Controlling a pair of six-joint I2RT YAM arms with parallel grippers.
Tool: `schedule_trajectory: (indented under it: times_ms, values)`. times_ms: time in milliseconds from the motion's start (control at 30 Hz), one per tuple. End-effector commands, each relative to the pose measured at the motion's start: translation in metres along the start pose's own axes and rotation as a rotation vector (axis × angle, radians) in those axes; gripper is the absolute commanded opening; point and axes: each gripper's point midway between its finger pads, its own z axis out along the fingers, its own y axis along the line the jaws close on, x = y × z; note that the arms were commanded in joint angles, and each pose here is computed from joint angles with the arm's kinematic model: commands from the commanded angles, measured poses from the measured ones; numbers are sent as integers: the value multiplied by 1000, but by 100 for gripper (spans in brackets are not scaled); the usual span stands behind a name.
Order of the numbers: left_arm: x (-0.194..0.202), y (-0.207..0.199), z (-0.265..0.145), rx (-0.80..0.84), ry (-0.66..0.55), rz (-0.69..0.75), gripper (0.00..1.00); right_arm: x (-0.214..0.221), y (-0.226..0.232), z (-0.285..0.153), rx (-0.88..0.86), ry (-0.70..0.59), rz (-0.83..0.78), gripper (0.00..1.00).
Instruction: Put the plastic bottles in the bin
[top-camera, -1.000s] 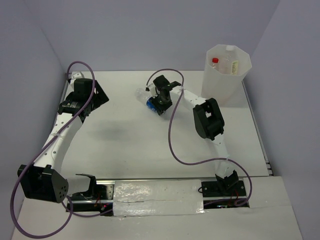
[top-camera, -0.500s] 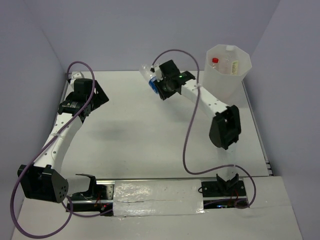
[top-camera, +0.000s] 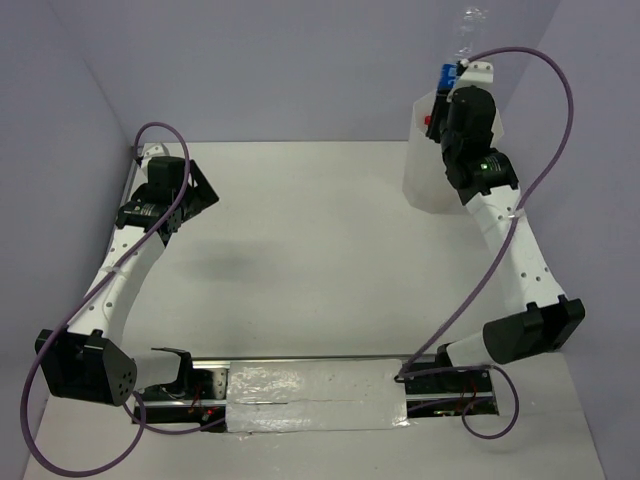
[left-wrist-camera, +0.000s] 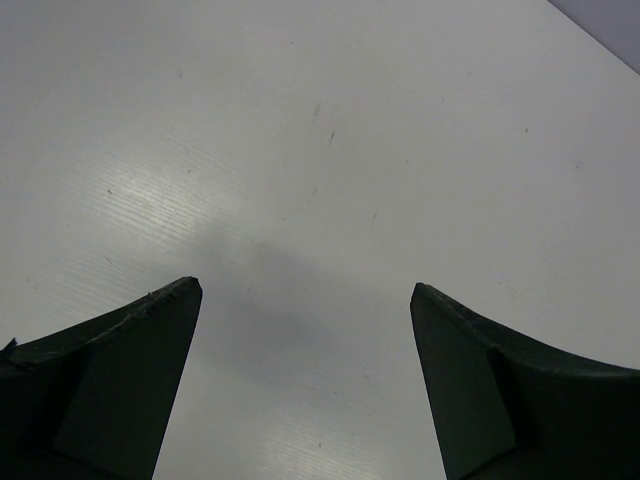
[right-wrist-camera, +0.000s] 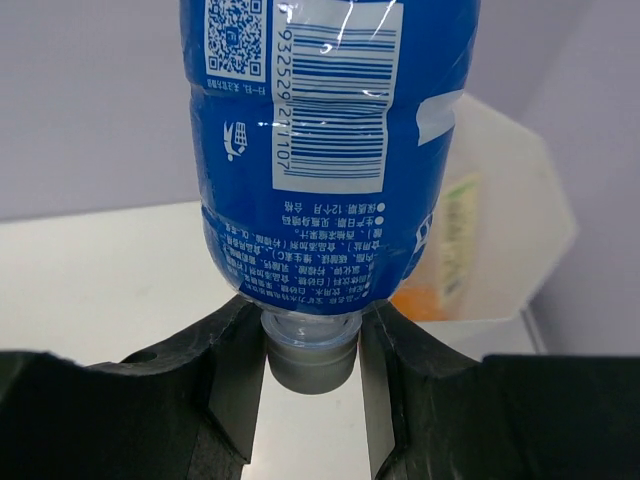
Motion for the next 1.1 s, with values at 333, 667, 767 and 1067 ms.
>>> schedule_trajectory:
  times_ms: [333,667,767,1067]
  values:
    - [-13,-5,1,21,-40,1,100,25,-62,94,275,5,51,5]
    - [-12,-2,2,5,-39,10,99,46,-66,120,308,43,38,6]
    - [-12,-2,2,3,-38,10,100,53,-65,120,311,57,44,16]
    - [-11,-1,-2,9,-39,6,99,30,-67,98,303,19,90,89]
